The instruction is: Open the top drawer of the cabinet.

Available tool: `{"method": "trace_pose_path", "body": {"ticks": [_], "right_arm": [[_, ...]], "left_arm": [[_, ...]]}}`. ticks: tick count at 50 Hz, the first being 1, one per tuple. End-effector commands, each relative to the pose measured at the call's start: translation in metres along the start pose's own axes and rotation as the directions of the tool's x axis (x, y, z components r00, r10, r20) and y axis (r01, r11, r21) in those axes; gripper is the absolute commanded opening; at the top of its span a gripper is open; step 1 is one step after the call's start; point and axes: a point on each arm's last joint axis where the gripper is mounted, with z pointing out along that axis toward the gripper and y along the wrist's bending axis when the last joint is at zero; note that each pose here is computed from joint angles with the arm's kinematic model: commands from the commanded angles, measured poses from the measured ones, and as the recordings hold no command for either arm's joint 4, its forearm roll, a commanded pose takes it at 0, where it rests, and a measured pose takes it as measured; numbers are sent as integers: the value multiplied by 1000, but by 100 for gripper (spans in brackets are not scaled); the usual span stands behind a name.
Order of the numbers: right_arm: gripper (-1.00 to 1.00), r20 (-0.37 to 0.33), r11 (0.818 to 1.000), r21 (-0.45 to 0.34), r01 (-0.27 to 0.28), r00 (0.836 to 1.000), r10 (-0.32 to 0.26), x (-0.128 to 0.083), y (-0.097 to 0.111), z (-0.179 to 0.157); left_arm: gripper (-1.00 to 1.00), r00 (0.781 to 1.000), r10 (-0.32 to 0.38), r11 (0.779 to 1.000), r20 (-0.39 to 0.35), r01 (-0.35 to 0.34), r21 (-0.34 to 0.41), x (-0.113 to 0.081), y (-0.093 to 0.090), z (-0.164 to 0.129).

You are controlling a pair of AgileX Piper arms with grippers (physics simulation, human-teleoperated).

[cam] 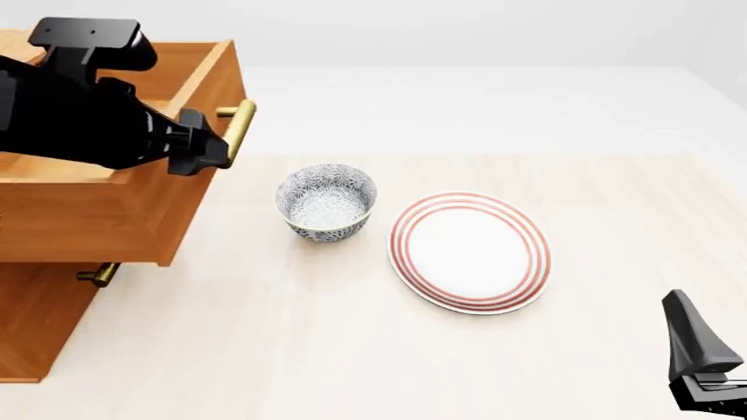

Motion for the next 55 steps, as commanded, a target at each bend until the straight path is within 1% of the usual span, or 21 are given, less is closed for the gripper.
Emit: {"method": "trace_pose_path", "body": {"ticks": [1,6,15,39,45,55], "right_arm": [[100,0,1000,0,0,1000,0,0,0,0],[100,0,1000,0,0,1000,0,0,0,0],[100,0,1000,0,0,1000,0,0,0,0],[100,0,1000,0,0,1000,0,0,0,0],[100,0,1000,0,0,1000,0,0,0,0],[100,0,1000,0,0,1000,0,0,0,0]], "left_arm": [[100,1000,24,999,4,-24,20,-2,-6,-4],[100,1000,28,999,7,-28,25,-2,-7,-7],[100,999,36,999,21,-36,16,-5,-4,-19],[100,998,48,999,42,-48,-2,-11,1,-37],[100,997,52,999,49,-52,-16,-11,5,-44],[100,996,57,998,66,-56,-17,-14,5,-58]]}}
